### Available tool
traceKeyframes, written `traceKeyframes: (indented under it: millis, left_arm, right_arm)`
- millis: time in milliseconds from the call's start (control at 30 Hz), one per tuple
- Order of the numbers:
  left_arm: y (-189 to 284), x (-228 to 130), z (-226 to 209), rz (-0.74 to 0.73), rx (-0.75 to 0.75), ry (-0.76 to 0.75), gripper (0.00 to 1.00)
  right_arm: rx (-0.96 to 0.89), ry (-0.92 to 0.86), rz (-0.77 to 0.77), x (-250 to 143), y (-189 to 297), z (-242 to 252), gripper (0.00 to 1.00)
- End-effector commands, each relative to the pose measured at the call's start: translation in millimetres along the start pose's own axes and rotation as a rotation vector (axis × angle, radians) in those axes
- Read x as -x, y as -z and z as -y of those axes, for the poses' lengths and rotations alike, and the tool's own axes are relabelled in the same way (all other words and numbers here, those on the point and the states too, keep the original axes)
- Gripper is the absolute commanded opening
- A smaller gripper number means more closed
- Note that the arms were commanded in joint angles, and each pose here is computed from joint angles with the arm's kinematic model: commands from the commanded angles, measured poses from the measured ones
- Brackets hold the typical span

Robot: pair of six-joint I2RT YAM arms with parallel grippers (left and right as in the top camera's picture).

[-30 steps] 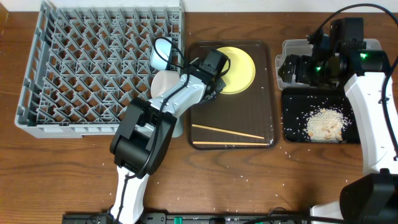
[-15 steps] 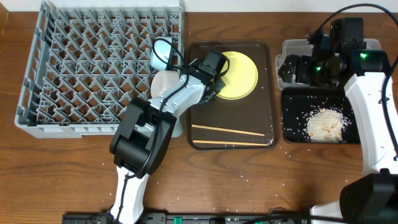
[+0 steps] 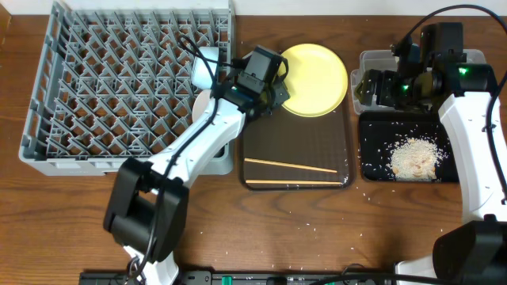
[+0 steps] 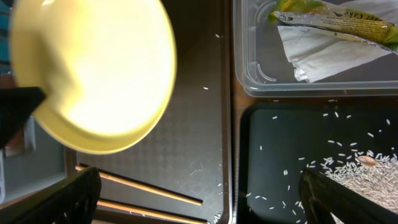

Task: Sort waste into correct bins and load items into the dishwasher
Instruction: 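Lift the yellow plate and stand it upright in the dish rack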

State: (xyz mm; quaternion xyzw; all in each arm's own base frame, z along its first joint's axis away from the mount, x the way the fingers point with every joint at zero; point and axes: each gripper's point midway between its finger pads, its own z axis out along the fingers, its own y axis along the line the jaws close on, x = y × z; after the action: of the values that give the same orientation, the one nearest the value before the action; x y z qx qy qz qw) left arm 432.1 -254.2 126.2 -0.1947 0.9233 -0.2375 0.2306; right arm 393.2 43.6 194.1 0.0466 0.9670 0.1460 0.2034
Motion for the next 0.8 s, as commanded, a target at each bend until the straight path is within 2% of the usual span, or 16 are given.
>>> traceKeyframes:
  millis: [0,167,300,433,600,767]
  left_arm:
    - [27.0,22.1,10.0,0.052,-0.05,-0.07,0.07]
    - [64.9,59.9,5.2,0.145,-0.076,-0.114,0.07]
    - [109.8,104.8,-26.6,0.244,-0.041,-0.117,0.07]
    - [147.8,142.6,-75.6,0.32,0.042,-0.104,0.08]
    - [173.5,176.1,-140.9,0.385,0.177,-0.044,0.07]
    - [193.2,200.8,-180.3,0.44,0.274,-0.114,0.07]
  right_arm:
    - [-0.003,0.01,0.02,1.4,7.7,0.8,0.99]
    - [-0.003,0.01,0.02,1.4,7.7,0.8,0.99]
    - [-0.003,0.01,0.02,1.5,7.7,0.8,0.99]
    - [-0.003,0.01,0.021,1.6,7.7,0.8,0.99]
    - [-0.003,0.01,0.021,1.6,7.7,0.8,0.99]
    - [-0.003,0.009,0.019,1.2,7.7,0.9,0.99]
